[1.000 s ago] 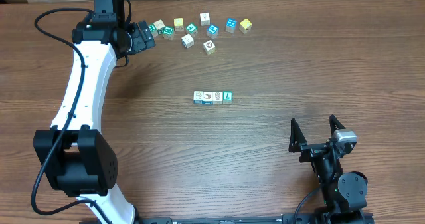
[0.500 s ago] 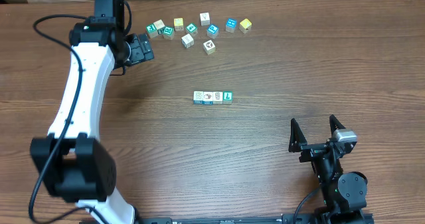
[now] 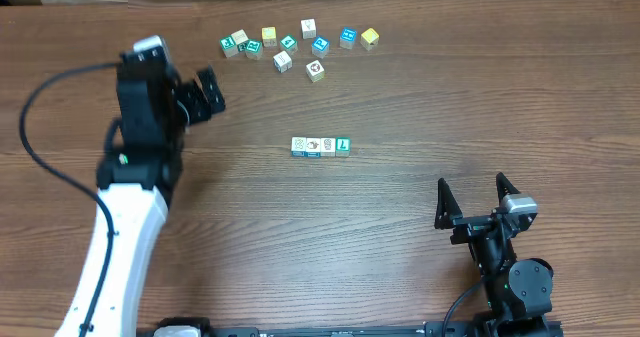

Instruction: Form a horizontal line

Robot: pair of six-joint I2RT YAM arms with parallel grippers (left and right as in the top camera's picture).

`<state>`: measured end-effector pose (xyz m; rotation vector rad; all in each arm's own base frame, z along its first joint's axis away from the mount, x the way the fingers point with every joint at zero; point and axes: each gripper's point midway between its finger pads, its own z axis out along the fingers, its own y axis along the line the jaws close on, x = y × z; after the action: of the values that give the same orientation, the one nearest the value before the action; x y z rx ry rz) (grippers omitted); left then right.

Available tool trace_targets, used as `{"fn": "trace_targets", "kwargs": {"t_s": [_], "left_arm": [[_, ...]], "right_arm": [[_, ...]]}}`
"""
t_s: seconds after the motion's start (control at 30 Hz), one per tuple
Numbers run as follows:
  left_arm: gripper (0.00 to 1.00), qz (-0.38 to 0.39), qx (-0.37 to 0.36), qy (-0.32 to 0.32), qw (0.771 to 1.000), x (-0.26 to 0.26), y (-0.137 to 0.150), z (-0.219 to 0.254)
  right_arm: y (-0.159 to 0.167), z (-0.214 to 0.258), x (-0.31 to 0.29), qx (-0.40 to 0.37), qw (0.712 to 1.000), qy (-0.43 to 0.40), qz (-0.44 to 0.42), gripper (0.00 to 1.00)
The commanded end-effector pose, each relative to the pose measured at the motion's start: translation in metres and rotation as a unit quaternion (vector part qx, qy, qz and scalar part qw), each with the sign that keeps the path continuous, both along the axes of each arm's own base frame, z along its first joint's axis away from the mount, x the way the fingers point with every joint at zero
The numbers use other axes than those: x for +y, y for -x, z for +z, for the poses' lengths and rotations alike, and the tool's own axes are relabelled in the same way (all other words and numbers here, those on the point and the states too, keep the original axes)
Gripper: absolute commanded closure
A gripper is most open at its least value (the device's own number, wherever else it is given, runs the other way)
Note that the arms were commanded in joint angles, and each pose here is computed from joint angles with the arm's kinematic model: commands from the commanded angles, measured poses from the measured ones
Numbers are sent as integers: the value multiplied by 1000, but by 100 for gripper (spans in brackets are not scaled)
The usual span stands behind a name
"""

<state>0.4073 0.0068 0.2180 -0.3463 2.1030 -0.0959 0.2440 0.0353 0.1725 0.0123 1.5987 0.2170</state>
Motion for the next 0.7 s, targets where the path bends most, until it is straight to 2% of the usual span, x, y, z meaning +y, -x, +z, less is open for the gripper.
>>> {"fn": "trace_targets", "kwargs": {"t_s": [0.0, 0.43, 0.67], "left_arm": [[0, -12, -22, -16, 1000, -2, 16, -10], [0, -11, -131, -11, 991, -2, 47, -38], [0, -11, -125, -12, 992, -1, 71, -68]], "right_arm": [[0, -1, -1, -3, 1000, 0, -2, 0], [0, -1, -1, -3, 1000, 0, -2, 0], [0, -1, -1, -3, 1000, 0, -2, 0]]}}
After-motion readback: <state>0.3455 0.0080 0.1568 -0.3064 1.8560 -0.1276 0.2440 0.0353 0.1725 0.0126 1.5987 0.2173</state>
